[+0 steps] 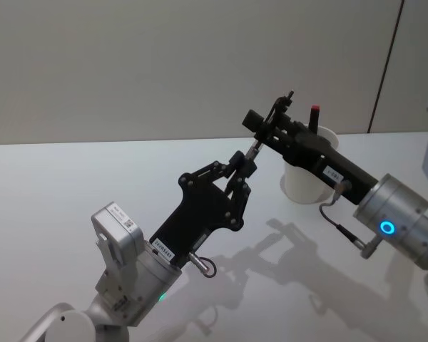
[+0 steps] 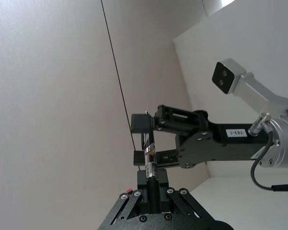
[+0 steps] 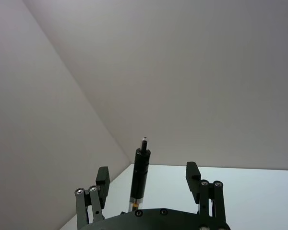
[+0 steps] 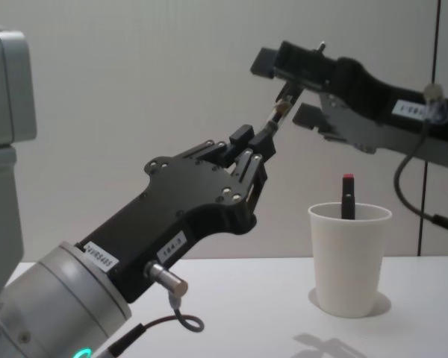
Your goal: Place the pen into the pen holder.
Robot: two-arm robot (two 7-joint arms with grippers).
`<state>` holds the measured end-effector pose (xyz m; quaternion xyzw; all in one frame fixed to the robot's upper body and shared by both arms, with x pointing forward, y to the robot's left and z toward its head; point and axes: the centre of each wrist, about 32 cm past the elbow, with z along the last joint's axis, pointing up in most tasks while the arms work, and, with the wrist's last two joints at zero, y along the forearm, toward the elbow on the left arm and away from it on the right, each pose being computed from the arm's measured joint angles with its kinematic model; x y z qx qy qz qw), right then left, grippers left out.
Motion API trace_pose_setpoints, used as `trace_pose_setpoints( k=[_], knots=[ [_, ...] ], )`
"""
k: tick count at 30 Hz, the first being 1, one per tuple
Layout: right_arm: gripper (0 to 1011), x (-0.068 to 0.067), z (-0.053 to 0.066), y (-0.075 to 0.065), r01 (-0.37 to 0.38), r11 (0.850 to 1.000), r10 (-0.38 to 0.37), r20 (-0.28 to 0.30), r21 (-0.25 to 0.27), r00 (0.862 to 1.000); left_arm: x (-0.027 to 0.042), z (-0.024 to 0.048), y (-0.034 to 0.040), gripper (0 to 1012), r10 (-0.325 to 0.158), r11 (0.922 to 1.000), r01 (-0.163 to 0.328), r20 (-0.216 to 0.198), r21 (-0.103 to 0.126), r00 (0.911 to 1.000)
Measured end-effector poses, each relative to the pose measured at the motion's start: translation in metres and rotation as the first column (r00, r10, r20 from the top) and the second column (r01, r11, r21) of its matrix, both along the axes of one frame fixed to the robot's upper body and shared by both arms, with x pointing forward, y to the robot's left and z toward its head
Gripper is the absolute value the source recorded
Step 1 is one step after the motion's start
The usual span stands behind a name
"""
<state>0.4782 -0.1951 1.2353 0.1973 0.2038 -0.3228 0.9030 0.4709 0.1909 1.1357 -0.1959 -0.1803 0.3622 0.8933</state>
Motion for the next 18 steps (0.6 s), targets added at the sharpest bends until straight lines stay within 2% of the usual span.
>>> trace_pose_setpoints(
  k=[9, 18],
  knots=[
    [1002, 0.0037, -0.0038, 0.0058, 0.005, 1.0, -0.006, -0.013, -0.01, 1.0, 0.0, 0.0, 0.0, 123, 0.0, 1.0, 0.0, 0.0, 0.0, 1.0],
    [1002, 0.0005, -0.0007, 0.0042, -0.038, 0.999, 0.038, 0.015, 0.001, 0.999, 0.0, 0.0, 0.0, 123, 0.0, 1.0, 0.0, 0.0, 0.0, 1.0]
  ],
)
